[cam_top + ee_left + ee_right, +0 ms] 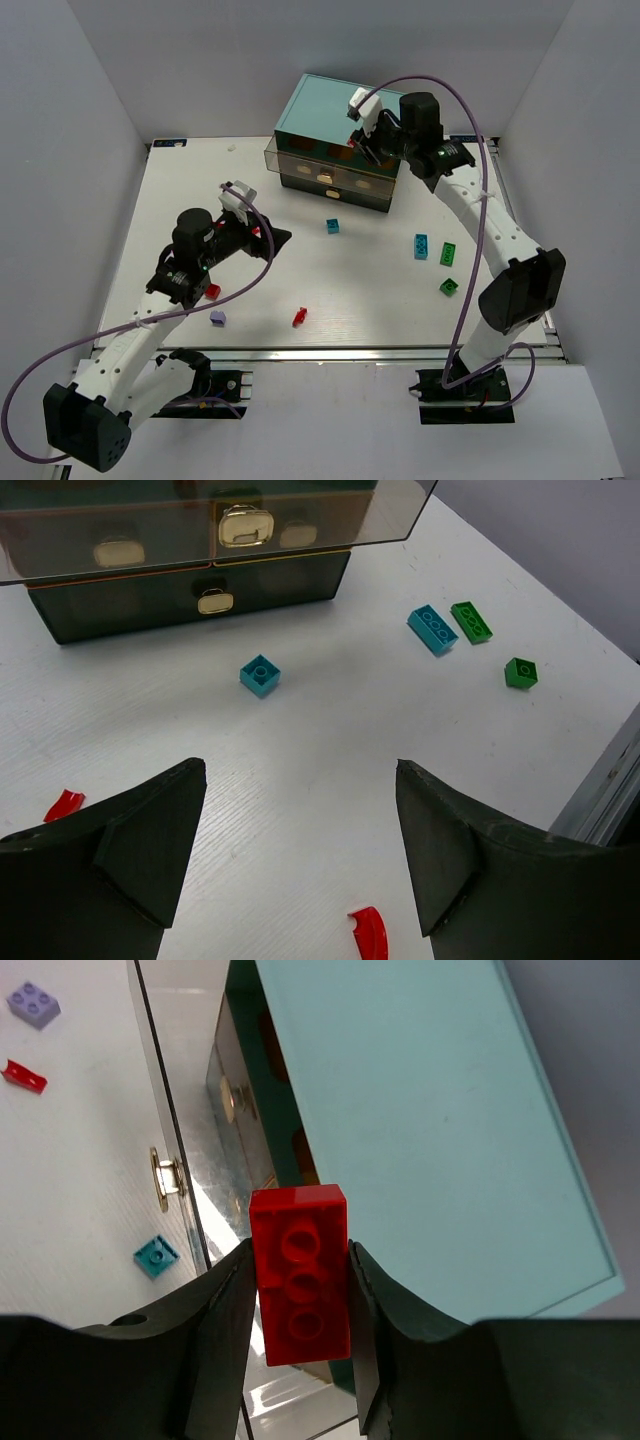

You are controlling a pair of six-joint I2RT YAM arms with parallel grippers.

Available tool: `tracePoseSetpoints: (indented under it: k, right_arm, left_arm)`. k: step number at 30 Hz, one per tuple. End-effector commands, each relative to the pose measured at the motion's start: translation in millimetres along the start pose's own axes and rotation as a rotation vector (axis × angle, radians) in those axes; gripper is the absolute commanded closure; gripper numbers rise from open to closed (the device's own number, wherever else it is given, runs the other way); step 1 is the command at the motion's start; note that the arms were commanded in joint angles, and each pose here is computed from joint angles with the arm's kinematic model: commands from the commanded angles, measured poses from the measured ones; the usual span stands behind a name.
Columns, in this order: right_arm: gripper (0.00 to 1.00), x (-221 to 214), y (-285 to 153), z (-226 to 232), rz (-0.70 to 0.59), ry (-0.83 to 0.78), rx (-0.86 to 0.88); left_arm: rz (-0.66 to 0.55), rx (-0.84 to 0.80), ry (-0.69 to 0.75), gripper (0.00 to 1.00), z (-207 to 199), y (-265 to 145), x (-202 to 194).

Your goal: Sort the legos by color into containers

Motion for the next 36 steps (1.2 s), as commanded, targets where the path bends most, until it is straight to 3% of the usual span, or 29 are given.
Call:
tracePoseSetpoints:
  k: [1,19,22,24,26,28,29,30,32,33,34,35,36]
  right_arm:
    - [0.84,8.8,-3.1,-8.2,-0.066,-0.034,-0.04]
    - [0.31,-25.4,13.9,-19.4,0.024,0.019,0.018]
    - [0.31,-20.0,8.1,-20.4,0.011,0.027,0.018]
    - [0.34,-8.9,-4.2,-15.7,-0.026,0.041,0.039]
    - [0.61,3.5,-30.3,1.1,-0.083,0.089,0.134]
    - [1.0,1.7,-48.8,21.9,-0.11,0.149,0.24]
    - [1.0,13.5,-75.8,38.5,-0.203,0.117,0.328]
    - [1.0,-20.7,-75.2,54.5,-0.154,0.165,0.401]
    - [0.99,-32.9,-103.5,82.7,-0.223,0.122,0.551]
    - [0.83,-71.3,-101.1,97.4,-0.168,0.17,0.606]
    - [0.48,-86.4,-105.2,105.4,-0.163,0.172,0.636]
    - [0.35,-91.5,-118.3,113.9,-0.213,0.109,0.649]
    - [0.27,-123.6,-118.3,123.6,-0.173,0.126,0.655]
  left_arm:
    - [-0.018,-0.045,0.026,0.14,-3.2,0.7,0.1]
    - [-0.048,-0.137,0.029,0.13,-9.6,1.3,1.7]
    - [-0.05,-0.146,0.029,0.14,-10.2,1.7,0.9]
    - [-0.046,-0.156,0.022,0.19,-10.8,2.8,-0.3]
    - [-0.029,-0.189,0.008,0.45,-14.1,6.5,-5.2]
    - [-0.014,-0.202,-0.011,0.75,-14.3,9.7,-7.8]
    - [0.007,-0.206,-0.027,0.8,-13.4,14.1,-11.5]
    - [0.022,-0.209,-0.046,0.82,-13.3,16.5,-13.3]
    - [0.059,-0.23,-0.068,0.82,-15.5,24.4,-13.2]
    - [0.089,-0.219,-0.084,0.79,-14.3,26.9,-16.2]
    - [0.133,-0.225,-0.111,0.73,-17.9,29.3,-20.7]
    - [0.153,-0.213,-0.115,0.61,-20.9,34.4,-18.3]
    - [0.241,-0.22,-0.159,0.57,-24.8,40.3,-29.9]
Point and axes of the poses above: each gripper's point midway between its finger pads, its own y axis out along the fingers, its own z axis along the line the jaws close on, x = y × z, the point moved 10 cm from there along -y, back along the fingers, and after that the axes turned 15 degrees about y, right-handed, at the moved point
